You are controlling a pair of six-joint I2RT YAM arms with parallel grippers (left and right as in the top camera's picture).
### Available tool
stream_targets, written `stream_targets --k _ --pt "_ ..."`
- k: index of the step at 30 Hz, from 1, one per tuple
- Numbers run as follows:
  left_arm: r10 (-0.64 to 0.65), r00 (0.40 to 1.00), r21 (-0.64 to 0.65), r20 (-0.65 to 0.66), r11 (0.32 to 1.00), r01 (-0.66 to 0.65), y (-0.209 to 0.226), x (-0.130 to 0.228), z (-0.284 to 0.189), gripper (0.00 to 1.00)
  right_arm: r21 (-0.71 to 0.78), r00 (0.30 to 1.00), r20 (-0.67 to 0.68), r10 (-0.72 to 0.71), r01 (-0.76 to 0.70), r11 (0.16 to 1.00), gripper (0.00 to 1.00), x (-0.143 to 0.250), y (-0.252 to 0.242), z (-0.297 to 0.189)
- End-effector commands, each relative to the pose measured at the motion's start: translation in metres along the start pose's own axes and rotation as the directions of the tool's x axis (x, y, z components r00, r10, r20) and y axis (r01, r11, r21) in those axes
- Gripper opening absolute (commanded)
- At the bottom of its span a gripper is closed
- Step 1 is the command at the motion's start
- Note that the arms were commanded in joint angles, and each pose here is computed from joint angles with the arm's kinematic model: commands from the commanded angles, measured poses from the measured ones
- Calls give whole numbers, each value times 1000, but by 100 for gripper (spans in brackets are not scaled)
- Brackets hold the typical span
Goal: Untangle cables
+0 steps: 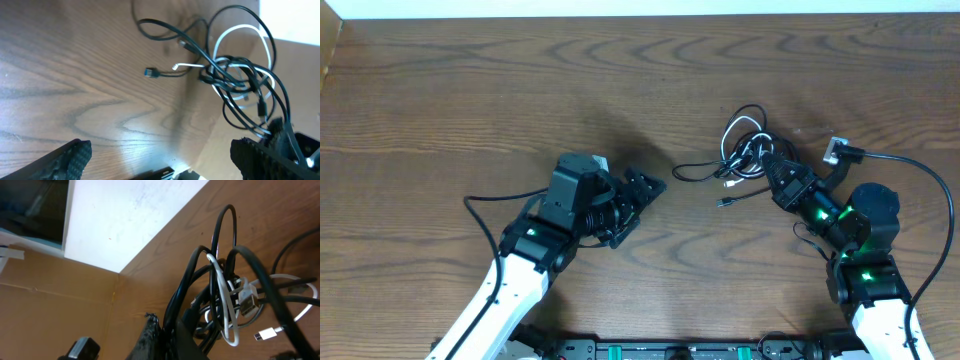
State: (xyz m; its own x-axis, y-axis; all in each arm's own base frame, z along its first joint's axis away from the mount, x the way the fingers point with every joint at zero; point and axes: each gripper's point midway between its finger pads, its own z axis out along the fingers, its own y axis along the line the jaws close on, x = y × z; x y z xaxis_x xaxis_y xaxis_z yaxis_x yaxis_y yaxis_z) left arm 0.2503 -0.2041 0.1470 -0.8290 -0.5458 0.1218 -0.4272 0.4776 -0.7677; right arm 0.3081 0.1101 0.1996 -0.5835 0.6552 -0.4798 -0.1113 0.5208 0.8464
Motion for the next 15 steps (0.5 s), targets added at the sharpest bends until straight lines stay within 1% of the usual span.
stream_targets --k 1,3,7,9,15 --pt "-64 997 -29 -47 998 63 6 6 11 95 -2 1000 18 -11 11 1000 1 -7 5 -1" --pt "-59 995 -28 -83 998 57 5 12 17 95 2 1000 16 -9 9 1000 1 -6 4 -1" --pt "-35 992 18 -124 999 38 -7 18 25 95 2 1000 16 -9 9 1000 1 -6 4 -1" --pt "-55 990 25 -128 998 59 -10 19 29 95 2 1000 16 -9 9 1000 1 -6 4 -1" --pt "-168 977 10 -131 985 171 -9 14 39 95 -3 1000 9 -9 9 1000 1 -5 5 -1"
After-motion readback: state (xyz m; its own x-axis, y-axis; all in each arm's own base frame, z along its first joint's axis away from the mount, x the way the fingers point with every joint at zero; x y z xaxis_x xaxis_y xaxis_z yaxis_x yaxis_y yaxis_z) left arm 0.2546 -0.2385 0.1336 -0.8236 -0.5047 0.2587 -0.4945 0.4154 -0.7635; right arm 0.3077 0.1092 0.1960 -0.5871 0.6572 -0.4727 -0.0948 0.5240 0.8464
